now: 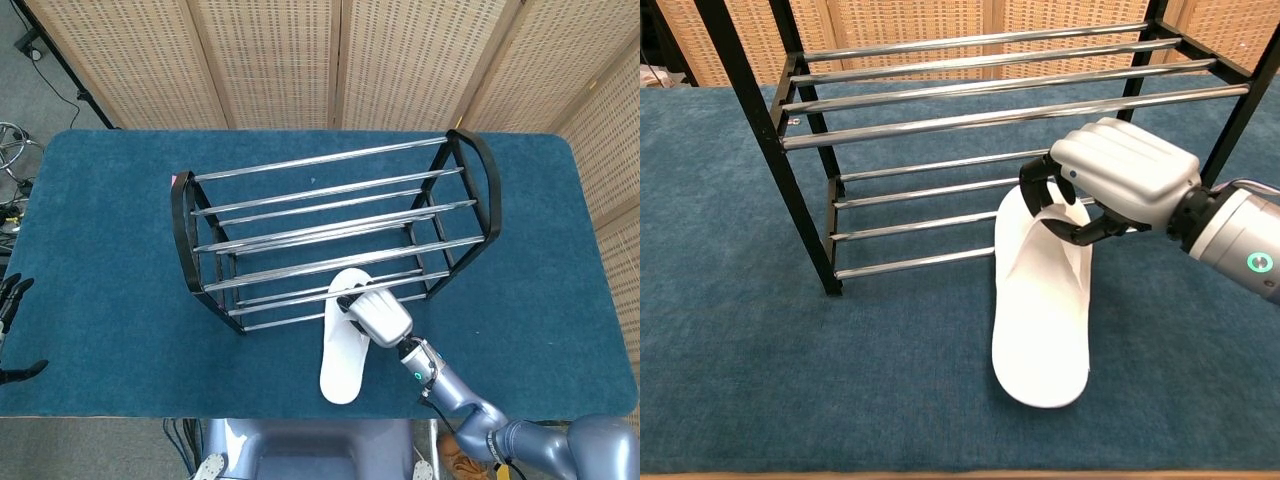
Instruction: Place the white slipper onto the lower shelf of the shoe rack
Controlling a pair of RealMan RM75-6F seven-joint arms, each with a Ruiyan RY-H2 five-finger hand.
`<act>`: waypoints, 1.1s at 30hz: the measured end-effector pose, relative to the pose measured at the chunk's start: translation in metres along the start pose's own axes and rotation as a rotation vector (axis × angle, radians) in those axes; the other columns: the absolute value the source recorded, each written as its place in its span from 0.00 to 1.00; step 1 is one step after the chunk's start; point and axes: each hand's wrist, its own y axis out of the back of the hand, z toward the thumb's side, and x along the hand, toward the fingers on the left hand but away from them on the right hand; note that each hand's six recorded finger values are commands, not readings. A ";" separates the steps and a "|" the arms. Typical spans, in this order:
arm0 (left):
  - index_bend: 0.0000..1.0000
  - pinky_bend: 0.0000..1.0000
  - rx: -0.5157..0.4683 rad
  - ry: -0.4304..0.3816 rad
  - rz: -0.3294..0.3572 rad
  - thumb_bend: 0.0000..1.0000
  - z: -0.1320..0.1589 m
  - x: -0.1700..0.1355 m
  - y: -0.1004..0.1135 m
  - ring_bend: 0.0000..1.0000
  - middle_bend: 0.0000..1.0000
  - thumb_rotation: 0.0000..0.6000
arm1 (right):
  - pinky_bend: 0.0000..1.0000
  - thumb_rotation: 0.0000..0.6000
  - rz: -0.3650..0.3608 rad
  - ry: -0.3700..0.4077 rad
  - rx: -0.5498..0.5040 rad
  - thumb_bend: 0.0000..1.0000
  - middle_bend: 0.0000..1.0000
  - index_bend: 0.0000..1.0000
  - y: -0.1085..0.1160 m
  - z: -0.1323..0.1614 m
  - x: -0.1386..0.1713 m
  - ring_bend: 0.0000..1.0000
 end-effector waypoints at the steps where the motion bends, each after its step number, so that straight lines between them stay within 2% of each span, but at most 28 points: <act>1: 0.00 0.00 -0.001 0.001 0.000 0.08 0.000 0.000 0.000 0.00 0.00 1.00 | 0.71 1.00 0.002 0.000 -0.002 0.55 0.56 0.63 -0.001 0.000 -0.001 0.59; 33: 0.00 0.00 0.011 0.023 -0.010 0.08 -0.001 0.006 -0.005 0.00 0.00 1.00 | 0.71 1.00 -0.011 0.025 -0.033 0.55 0.56 0.63 -0.010 -0.015 -0.035 0.59</act>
